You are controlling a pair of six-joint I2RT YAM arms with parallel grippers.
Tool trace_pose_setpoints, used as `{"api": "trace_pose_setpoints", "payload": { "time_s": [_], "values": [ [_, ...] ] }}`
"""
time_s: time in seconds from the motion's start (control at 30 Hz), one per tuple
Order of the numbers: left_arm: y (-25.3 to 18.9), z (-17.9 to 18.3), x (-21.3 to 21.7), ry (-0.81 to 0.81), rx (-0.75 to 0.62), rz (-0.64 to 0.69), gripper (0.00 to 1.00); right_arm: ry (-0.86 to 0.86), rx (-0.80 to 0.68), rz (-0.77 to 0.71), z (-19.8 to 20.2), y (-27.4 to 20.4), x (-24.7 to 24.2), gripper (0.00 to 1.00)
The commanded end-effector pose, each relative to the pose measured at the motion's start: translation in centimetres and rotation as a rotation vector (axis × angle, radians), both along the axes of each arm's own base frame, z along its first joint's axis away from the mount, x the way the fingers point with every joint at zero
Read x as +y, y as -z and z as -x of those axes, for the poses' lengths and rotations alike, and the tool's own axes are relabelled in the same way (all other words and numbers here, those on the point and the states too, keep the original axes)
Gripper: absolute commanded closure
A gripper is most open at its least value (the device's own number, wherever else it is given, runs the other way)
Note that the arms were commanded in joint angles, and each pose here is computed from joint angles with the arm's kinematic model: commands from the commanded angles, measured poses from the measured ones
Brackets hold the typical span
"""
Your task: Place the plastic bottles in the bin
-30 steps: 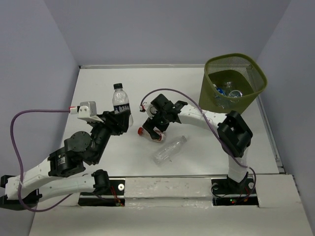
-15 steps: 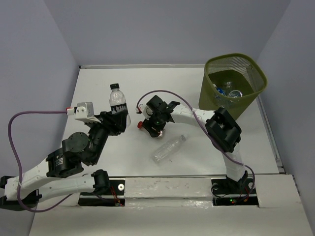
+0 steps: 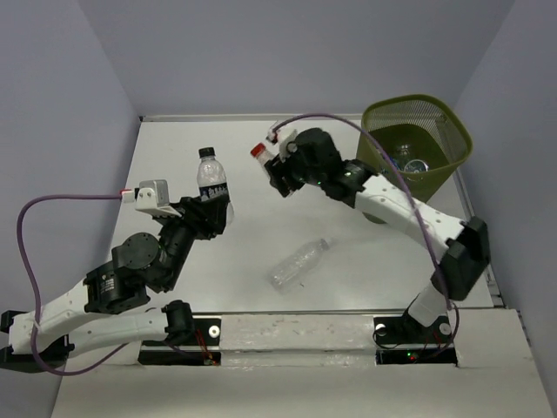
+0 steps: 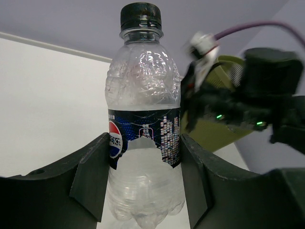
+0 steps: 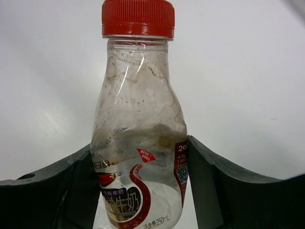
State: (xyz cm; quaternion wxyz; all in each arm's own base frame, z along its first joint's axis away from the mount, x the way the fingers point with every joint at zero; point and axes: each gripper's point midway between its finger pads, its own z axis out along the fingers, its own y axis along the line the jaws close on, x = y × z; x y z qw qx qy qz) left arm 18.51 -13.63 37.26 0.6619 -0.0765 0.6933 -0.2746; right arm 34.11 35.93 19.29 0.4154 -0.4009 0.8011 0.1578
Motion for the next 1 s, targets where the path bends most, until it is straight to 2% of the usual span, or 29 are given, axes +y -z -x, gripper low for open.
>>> {"api": "trace_pose_setpoints", "payload": {
  "time_s": [0.0, 0.07, 0.17, 0.2, 0.33, 0.37, 0.43, 0.47, 0.5, 0.57, 0.77, 0.87, 0.93, 0.97],
  "values": [
    [-1.9, -0.1, -1.3, 0.024, -0.027, 0.073, 0.76, 0.275, -0.307, -0.286, -3.2, -16.0, -7.0, 0.92],
    [-2.1, -0.2, -2.5, 0.054, -0.03, 0.062, 0.76, 0.402, -0.383, -0.366, -3.7, -20.6, -12.5, 0.92],
    [-2.4, -0.3, -4.2, 0.089, -0.036, 0.053, 0.76, 0.607, -0.463, -0.4, -4.8, -23.6, -20.5, 0.95],
    [-2.5, -0.3, -5.1, 0.107, -0.041, 0.048, 0.76, 0.721, -0.463, -0.404, -5.4, -23.4, -23.7, 0.95],
    [-3.4, -0.6, -7.1, 0.139, -0.054, 0.04, 0.76, 0.913, -0.443, -0.415, -5.9, -21.7, -30.4, 0.94],
    [-4.1, -0.6, -7.6, 0.149, -0.067, 0.058, 0.76, 0.939, -0.422, -0.451, -5.8, -21.4, -31.0, 0.89],
    [-4.8, -0.7, -8.7, 0.169, -0.079, 0.05, 0.76, 0.988, -0.397, -0.472, -5.8, -20.4, -32.5, 0.69],
    [-5.1, -1.0, -9.6, 0.17, -0.081, 0.039, 0.76, 1.0, -0.379, -0.474, -5.9, -19.7, -32.9, 0.53],
    [-4.9, -1.3, -11.0, 0.18, -0.083, 0.009, 0.76, 1.013, -0.37, -0.493, -5.8, -19.7, -33.2, 0.21],
    [-6.1, -1.7, -12.0, 0.189, -0.098, 0.012, 0.76, 1.011, -0.362, -0.505, -5.3, -20.0, -33.1, 0.02],
    [-7.2, -4.1, -17.3, 0.264, -0.129, 0.004, 0.77, 0.959, -0.377, -0.582, -2.3, -22.6, -32.5, 0.0],
    [-9.6, -5.9, -19.2, 0.281, -0.161, 0.029, 0.77, 0.917, -0.41, -0.654, 1.2, -24.1, -32.2, 0.02],
    [-10.3, -6.8, -20.2, 0.297, -0.175, 0.022, 0.77, 0.886, -0.395, -0.689, 2.8, -23.4, -31.7, 0.14],
    [-11.1, -7.4, -21.3, 0.303, -0.188, 0.017, 0.77, 0.863, -0.426, -0.735, 4.8, -24.4, -31.7, 0.27]
  ]
}}
